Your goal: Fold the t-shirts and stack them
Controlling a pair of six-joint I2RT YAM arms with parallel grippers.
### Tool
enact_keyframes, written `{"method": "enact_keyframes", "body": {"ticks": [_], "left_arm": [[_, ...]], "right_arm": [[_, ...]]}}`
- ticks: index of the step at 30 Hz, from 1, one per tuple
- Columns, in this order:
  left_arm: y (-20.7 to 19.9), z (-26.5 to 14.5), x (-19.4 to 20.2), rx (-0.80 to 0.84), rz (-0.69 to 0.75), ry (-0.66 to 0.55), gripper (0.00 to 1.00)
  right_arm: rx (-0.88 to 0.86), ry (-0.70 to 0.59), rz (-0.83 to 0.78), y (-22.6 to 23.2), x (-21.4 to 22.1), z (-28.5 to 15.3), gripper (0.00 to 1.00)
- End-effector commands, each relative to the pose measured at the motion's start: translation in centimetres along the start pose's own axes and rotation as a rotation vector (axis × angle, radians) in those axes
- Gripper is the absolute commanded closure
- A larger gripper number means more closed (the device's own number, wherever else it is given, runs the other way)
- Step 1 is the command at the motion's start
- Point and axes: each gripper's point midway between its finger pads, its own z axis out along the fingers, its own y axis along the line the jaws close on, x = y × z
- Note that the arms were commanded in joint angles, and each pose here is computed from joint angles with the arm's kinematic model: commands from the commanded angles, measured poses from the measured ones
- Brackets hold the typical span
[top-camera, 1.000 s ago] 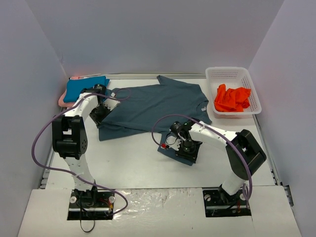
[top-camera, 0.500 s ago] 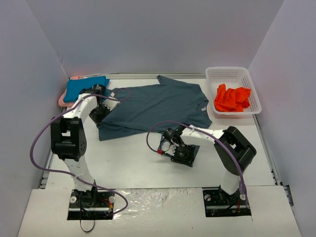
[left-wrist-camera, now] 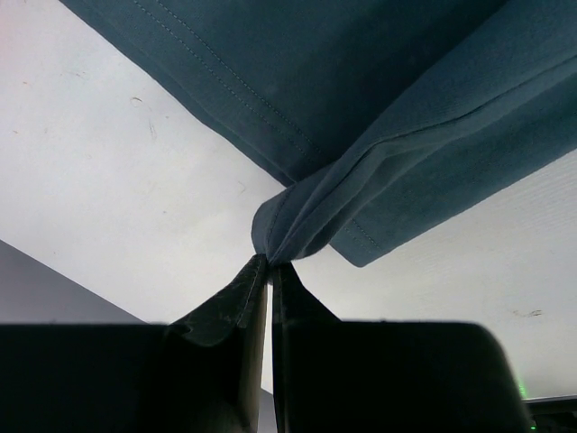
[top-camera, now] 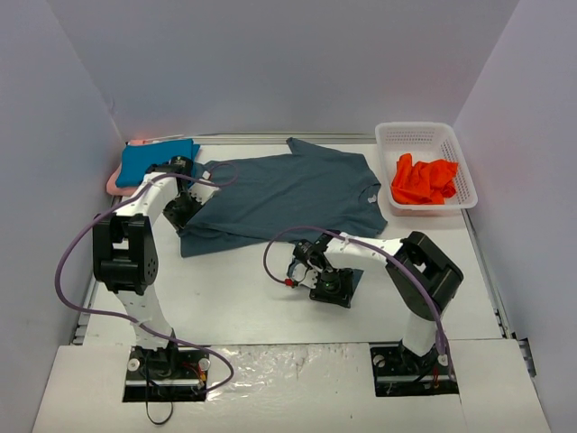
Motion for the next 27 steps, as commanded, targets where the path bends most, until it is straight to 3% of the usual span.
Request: {"method": "enact_keyframes", "body": {"ticks": [1,4,5,11,16,27], "left_arm": [[0.3,-1.7,-0.1,-0.024,-0.006,-0.037,0.98],[0.2,-1.7,-0.1,-0.021,-0.007,-0.038,0.98],[0.2,-1.7,0.0,-0.021,-0.009,-0.038,0.97],[-0.4,-2.2,0.4,-0.004,0.010,-0.045,0.98],[-2.1,-3.2,1.5,0.053,0.059,-0.051,0.98],[-8.6,-5.5,6.3,0.201,0.201,-0.086,0.98]], "right_arm": [[-0.025,0.030,-0.002,0.6,0.1,0.2,0.64],[-0.008,0.031,0.003,0.3,0.1,0.2,0.86],[-0.004,0.030,0.003,0.3,0.0,0.1,1.00],[0.008,0.003,0.003,0.0,0.8,-1.4,1.00],[-0.009,-0.095,0.044,-1.1,1.9,-5.5,1.00],[-0.003,-0.154,0.133,-2.0,6.2,-8.4,1.00]]}}
